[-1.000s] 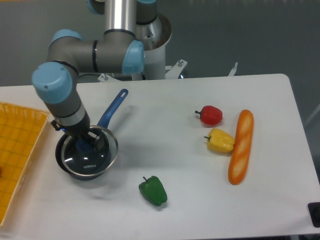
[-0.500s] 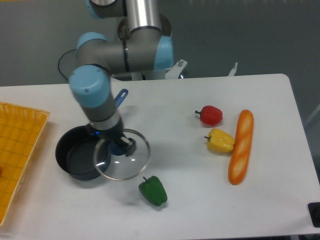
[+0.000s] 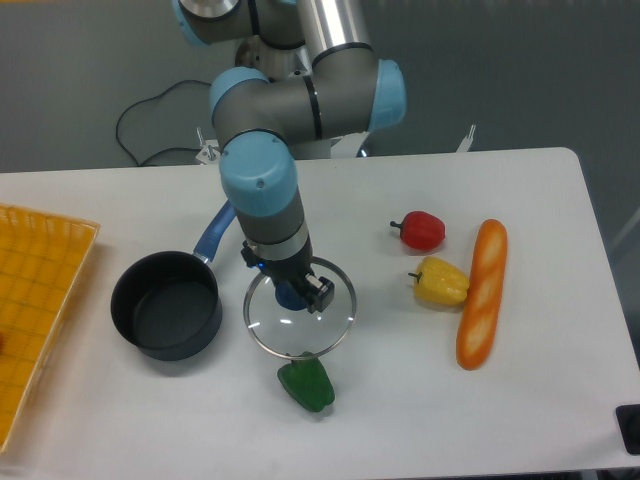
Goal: Open the lid
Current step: 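Lift the lid by its knob and move it off the saucepan toward the green pepper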
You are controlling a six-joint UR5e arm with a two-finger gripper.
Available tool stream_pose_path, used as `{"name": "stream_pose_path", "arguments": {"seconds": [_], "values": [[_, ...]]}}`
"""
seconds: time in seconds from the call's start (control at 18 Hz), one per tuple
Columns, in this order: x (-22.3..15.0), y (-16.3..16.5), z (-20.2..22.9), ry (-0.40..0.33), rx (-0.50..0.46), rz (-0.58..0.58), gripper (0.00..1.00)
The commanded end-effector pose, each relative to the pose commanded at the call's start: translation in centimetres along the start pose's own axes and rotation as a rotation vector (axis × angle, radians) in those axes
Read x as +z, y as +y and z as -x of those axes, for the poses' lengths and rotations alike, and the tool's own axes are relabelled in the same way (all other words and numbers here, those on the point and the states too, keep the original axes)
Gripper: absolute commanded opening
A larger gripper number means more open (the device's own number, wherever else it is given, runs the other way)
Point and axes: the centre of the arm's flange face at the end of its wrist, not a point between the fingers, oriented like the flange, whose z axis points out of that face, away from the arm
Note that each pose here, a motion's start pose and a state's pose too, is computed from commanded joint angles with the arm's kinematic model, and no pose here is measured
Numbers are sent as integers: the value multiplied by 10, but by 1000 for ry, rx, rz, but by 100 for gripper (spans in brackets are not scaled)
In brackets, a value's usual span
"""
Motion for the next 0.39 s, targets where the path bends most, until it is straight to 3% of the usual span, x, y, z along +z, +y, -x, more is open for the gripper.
{"name": "stream_pose_path", "arguments": {"seconds": [0.39], "values": [[8,11,4,11,-14,18,41]]}}
